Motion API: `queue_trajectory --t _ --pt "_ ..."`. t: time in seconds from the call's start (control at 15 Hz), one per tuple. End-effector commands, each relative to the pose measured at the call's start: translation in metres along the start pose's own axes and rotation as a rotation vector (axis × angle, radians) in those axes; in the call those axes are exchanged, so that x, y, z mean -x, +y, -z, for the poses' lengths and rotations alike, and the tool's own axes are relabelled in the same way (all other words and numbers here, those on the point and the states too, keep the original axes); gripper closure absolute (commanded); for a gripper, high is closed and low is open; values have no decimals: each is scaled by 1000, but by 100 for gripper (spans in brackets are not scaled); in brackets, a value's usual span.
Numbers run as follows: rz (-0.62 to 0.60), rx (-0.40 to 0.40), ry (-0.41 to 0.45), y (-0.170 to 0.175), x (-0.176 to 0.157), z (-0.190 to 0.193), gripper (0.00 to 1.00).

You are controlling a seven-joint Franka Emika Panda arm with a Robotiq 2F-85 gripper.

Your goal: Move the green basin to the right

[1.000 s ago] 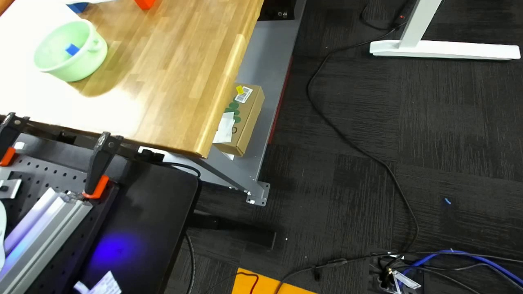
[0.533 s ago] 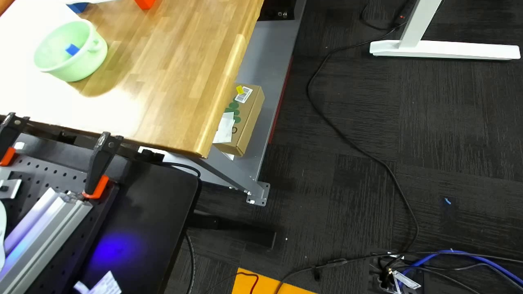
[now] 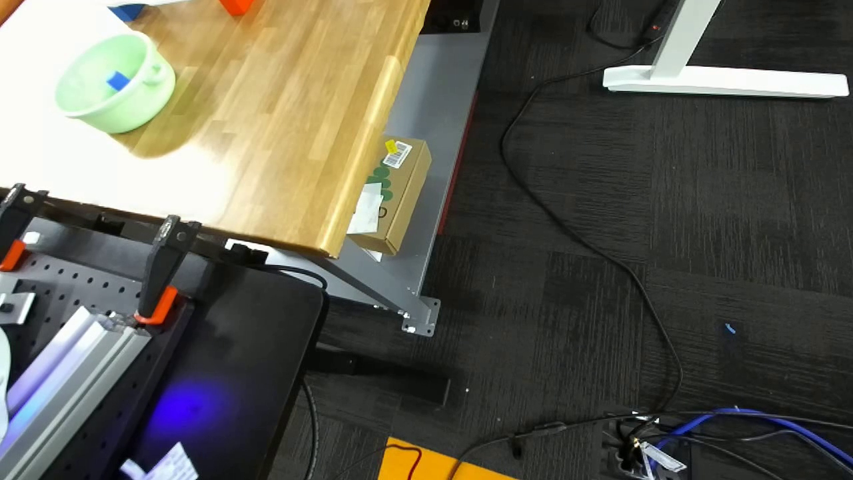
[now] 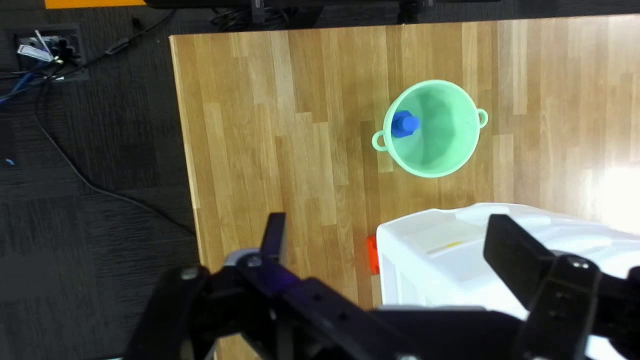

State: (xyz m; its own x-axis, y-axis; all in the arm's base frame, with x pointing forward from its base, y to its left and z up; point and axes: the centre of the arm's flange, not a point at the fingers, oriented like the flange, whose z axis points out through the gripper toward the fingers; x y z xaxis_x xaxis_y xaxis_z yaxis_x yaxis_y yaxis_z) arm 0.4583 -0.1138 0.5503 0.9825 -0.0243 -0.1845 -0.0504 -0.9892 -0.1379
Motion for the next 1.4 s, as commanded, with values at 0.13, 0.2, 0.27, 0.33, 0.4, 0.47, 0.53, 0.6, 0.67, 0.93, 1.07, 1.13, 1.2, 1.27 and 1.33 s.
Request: queue_trajectory --t 0.13,0.2,0.27,0.33,0.4,0.47,0.53,0.6,0.67,0.93,1.07,1.13,1.2,1.27,1.33 --pt "-71 58 69 -6 -13 -1 0" --pt "-73 56 70 -9 -15 -2 0" --pt "-70 51 66 -11 -16 -3 0" --pt "-66 44 55 -13 -16 -4 0" --pt "-62 35 50 -14 -16 -4 0" --pt "-53 39 50 -15 -16 -3 0" --pt "-52 40 49 -15 -16 -4 0" --pt "-52 39 48 -15 -16 -4 0" --pt "-52 39 48 -15 -16 -4 0" --pt "-52 39 48 -15 -16 -4 0" --pt "-73 56 60 -15 -14 -3 0" --pt "-90 69 69 -16 -14 -3 0" --pt "-99 74 68 -17 -12 -4 0" --pt "-111 78 68 -18 -12 -6 0" --pt "-126 86 72 -20 -11 -8 0"
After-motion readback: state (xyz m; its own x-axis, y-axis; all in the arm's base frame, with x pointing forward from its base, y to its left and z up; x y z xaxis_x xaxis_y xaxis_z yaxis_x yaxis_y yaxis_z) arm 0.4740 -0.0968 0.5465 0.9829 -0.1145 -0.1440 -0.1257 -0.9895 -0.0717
